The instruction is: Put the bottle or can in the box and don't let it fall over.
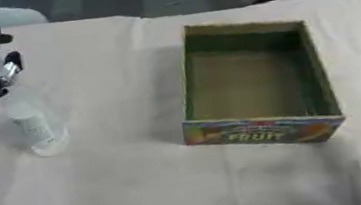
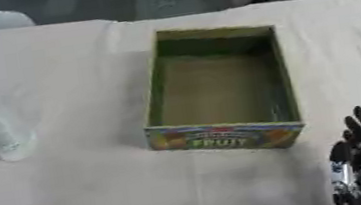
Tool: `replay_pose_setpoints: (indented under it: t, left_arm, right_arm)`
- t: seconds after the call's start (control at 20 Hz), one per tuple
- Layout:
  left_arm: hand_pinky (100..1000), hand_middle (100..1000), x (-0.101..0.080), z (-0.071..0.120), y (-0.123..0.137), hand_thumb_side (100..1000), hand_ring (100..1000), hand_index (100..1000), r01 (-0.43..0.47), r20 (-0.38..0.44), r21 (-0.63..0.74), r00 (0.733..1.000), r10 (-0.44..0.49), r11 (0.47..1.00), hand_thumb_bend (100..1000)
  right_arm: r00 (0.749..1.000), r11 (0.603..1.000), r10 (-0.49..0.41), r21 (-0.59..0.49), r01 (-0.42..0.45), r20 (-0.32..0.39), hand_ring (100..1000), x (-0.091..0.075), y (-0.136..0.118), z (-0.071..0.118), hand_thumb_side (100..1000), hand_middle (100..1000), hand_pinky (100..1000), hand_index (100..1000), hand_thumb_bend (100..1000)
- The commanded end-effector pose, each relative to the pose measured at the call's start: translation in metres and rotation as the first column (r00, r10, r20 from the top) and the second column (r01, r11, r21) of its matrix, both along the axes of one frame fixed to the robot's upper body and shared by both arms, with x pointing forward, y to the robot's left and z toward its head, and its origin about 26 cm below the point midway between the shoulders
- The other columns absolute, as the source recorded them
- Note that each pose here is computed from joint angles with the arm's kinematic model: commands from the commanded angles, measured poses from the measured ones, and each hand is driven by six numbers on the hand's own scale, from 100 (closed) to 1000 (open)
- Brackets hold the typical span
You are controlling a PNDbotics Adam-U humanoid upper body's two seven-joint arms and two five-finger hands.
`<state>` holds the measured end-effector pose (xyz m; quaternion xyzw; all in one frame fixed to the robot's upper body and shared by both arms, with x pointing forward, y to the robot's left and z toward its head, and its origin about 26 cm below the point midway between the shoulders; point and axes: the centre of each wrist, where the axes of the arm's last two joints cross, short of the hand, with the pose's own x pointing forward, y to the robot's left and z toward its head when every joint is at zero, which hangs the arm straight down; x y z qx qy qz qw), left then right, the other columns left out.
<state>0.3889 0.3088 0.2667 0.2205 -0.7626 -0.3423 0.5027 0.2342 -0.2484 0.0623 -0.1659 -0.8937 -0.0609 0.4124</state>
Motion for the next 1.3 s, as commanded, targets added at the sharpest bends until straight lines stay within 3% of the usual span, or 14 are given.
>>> replay_pose_setpoints:
  t: [0.05,0.9,1.1,1.3]
  left_arm:
    - [1000,1000,-0.005,0.019,0.005,507,1000,890,-0.021,0.051,0.037,0.999,0.019,0.999,100]
    - [1000,944,0.002,-0.012,0.000,397,1000,858,0.065,-0.101,-0.023,0.993,-0.067,0.998,100]
    - [1000,964,0.003,-0.020,0.000,348,1000,862,0.071,-0.141,-0.024,0.987,-0.074,0.997,100]
    - [1000,984,0.005,-0.030,0.000,363,1000,867,0.079,-0.179,-0.017,0.980,-0.081,0.997,100]
  right_arm:
    - [1.000,1.000,-0.005,-0.019,0.005,0.021,1000,-0.002,-0.003,0.006,665,1000,1000,1000,100]
    - [1.000,1.000,-0.003,-0.009,0.003,0.027,1000,0.000,-0.001,0.008,665,1000,1000,1000,100]
    - [1.000,1.000,-0.002,-0.009,0.002,0.028,1000,0.000,-0.001,0.008,665,1000,1000,1000,100]
    - [1.000,1.000,-0.001,-0.006,0.001,0.030,1000,0.001,-0.001,0.008,665,1000,1000,1000,100]
